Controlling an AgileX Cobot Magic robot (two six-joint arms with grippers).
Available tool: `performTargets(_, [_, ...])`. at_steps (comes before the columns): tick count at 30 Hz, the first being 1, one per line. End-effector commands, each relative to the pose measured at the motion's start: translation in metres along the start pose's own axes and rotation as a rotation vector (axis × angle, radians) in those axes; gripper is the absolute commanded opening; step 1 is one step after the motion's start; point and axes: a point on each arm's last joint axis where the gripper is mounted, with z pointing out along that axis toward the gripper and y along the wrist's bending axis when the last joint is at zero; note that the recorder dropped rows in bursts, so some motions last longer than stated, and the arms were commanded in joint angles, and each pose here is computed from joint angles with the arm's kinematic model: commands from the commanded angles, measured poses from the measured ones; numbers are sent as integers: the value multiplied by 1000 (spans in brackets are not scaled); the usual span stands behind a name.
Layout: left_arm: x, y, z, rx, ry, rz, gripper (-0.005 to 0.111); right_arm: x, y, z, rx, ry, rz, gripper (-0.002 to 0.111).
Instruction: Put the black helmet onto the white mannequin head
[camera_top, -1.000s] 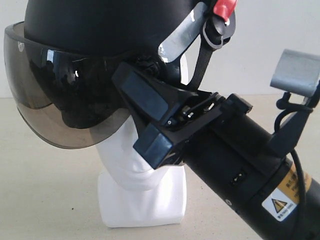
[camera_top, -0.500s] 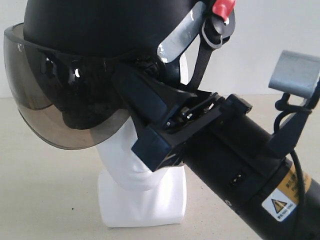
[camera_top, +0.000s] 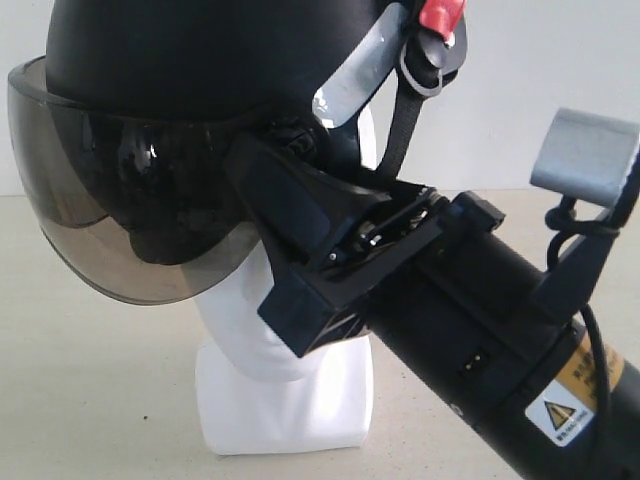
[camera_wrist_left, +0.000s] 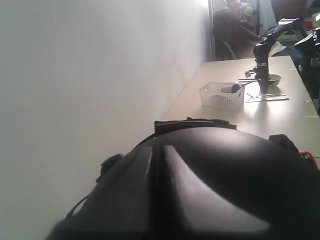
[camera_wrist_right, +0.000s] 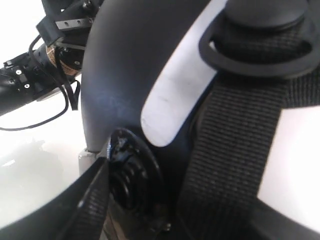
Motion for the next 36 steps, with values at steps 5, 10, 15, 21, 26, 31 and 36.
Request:
performTargets(5, [17, 4, 7, 53, 59, -14, 5, -6, -25, -6, 228, -51, -13, 0])
performTargets(10, [16, -2, 13, 86, 57, -11, 5, -6, -25, -6, 232, -51, -15, 0])
performTargets(15, [15, -7, 18, 105, 53, -9, 5, -6, -25, -6, 232, -51, -15, 0])
performTargets(21, [25, -2, 23, 121, 66, -44, 5, -6, -25, -6, 232, -50, -30, 0])
performTargets(26, [34, -2, 33, 148, 76, -65, 5, -6, -25, -6, 232, -49, -39, 0])
performTargets(31, [42, 1, 40, 162, 86, -86, 5, -6, -25, -6, 232, -49, -39, 0])
performTargets(36, [42, 1, 40, 162, 86, -82, 5, -6, -26, -6, 243, -49, -52, 0])
